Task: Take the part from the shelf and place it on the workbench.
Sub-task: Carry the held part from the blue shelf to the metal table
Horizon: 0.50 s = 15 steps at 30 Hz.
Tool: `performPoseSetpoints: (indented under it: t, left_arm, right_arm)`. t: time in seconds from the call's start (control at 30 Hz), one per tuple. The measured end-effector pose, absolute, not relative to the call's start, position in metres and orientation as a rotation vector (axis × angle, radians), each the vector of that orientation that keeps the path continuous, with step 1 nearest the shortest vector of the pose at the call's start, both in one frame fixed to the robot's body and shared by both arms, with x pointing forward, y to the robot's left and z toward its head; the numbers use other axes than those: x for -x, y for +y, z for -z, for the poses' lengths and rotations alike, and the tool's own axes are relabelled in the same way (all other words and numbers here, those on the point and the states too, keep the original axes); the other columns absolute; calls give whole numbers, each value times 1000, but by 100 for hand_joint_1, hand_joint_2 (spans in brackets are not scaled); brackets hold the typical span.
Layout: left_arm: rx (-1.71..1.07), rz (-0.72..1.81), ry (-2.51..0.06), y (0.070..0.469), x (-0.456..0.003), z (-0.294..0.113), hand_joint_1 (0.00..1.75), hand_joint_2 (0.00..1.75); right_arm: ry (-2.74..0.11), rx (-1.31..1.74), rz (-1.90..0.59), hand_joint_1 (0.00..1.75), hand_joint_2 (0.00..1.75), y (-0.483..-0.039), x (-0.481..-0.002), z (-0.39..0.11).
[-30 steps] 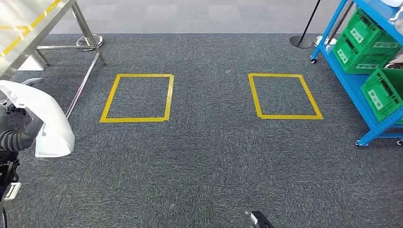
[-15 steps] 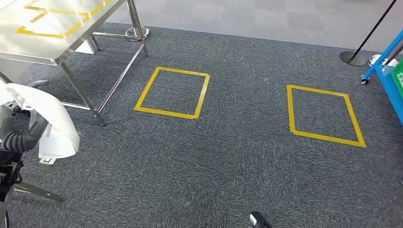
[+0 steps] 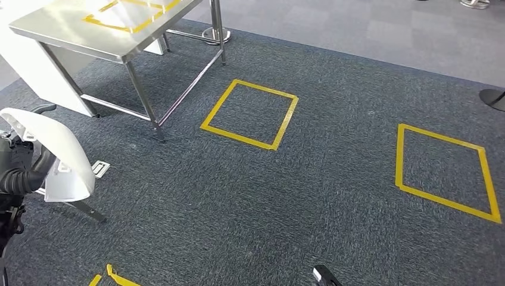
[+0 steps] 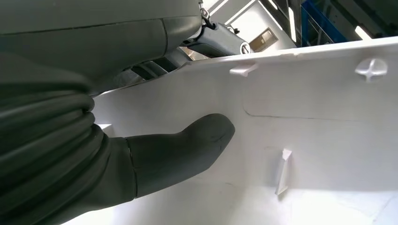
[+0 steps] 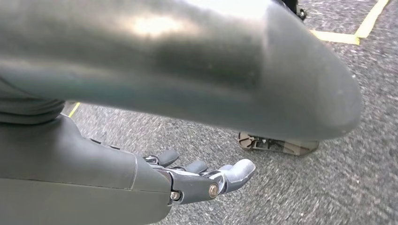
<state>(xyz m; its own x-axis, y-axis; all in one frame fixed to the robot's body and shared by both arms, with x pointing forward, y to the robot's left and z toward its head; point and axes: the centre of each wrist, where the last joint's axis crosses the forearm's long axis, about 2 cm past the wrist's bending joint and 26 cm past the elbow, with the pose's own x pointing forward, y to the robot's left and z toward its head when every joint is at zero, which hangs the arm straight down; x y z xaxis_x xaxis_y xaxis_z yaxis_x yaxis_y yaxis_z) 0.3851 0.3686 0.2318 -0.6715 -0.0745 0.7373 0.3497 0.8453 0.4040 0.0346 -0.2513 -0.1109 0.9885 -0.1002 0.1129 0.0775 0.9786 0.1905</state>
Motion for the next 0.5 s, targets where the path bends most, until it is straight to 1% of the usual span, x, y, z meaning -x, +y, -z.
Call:
performPoseSetpoints:
  t: [0.5]
  left_arm:
    - [200,674,-2206,369,-388,-231,175,175]
  right_arm:
    - [-124,-188,91,0,0,-251,-36,111]
